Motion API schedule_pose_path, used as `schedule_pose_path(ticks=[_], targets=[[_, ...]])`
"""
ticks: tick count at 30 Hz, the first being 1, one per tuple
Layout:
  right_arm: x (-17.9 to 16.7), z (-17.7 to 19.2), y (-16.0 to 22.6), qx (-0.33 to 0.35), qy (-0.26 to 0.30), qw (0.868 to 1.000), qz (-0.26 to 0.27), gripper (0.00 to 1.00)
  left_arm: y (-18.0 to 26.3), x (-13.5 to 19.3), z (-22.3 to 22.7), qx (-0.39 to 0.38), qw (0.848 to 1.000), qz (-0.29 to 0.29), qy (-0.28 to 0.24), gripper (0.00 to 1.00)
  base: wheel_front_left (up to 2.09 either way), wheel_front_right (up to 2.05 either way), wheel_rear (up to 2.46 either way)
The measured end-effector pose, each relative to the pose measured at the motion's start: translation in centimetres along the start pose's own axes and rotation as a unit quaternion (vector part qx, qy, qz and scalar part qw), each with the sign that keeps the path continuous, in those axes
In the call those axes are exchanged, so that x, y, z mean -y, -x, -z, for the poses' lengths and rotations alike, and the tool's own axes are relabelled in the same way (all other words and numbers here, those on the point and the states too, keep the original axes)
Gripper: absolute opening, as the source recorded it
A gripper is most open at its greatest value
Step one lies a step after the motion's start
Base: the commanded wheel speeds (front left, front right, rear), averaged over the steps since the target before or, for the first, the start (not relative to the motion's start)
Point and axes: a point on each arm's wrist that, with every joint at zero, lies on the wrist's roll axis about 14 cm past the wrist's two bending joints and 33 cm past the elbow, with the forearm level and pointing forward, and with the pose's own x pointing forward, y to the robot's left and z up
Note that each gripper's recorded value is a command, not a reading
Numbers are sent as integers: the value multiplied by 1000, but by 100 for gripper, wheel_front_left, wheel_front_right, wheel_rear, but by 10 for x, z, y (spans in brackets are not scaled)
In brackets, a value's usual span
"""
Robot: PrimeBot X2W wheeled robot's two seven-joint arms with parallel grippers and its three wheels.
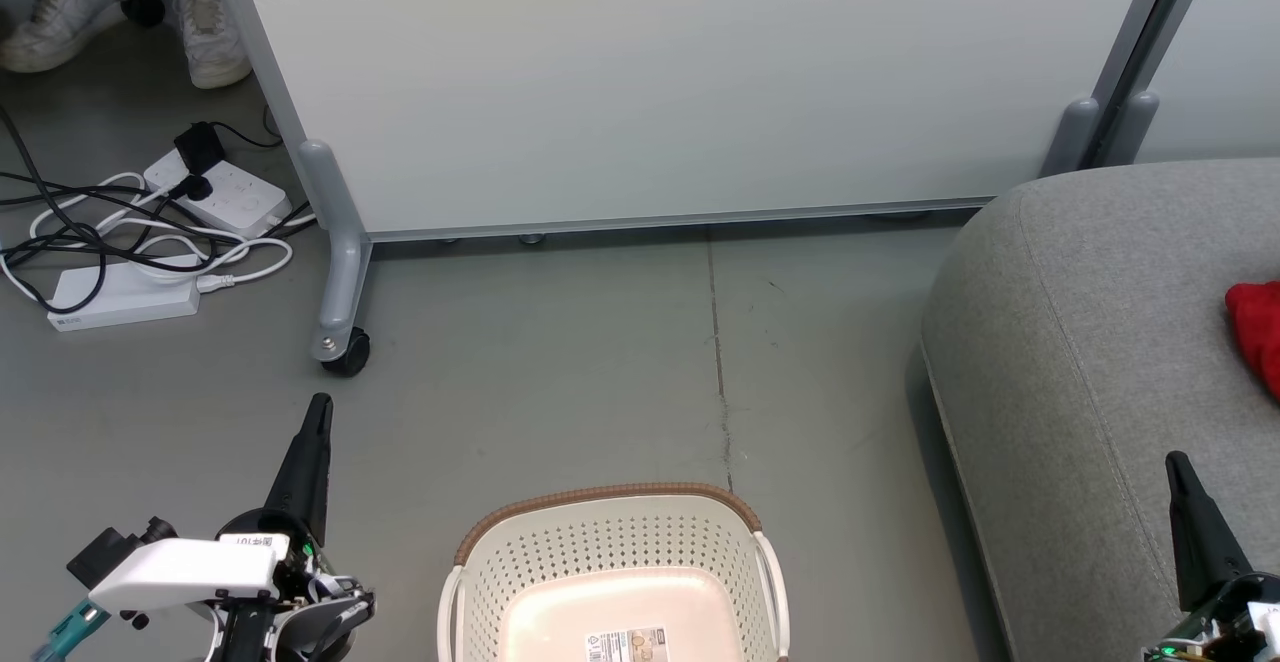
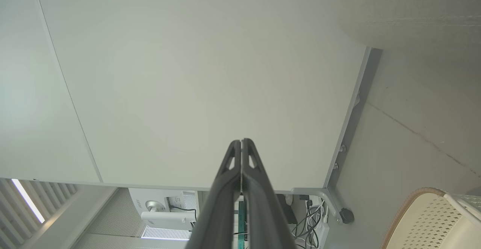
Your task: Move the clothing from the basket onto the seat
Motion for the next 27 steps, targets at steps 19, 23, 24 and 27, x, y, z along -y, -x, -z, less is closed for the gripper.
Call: schedule_pose_path(ticks=[19, 23, 24, 27], targets=[[0, 0, 0, 0, -1, 1000, 0, 0, 0, 0, 0, 0, 1000, 0, 0, 0, 0, 0, 0], [0, 1, 0, -1, -1, 1000, 0, 0, 0, 0, 0, 1, 1000, 0, 1, 0, 0, 0, 0], [0, 1, 0, -1, -1, 1000, 0, 0, 0, 0, -1, 1, 1000, 0, 0, 0, 0, 0, 0], [0, 1, 0, -1, -1, 1000, 0, 0, 0, 0, 0, 1, 1000, 0, 0, 0, 0, 0, 0]])
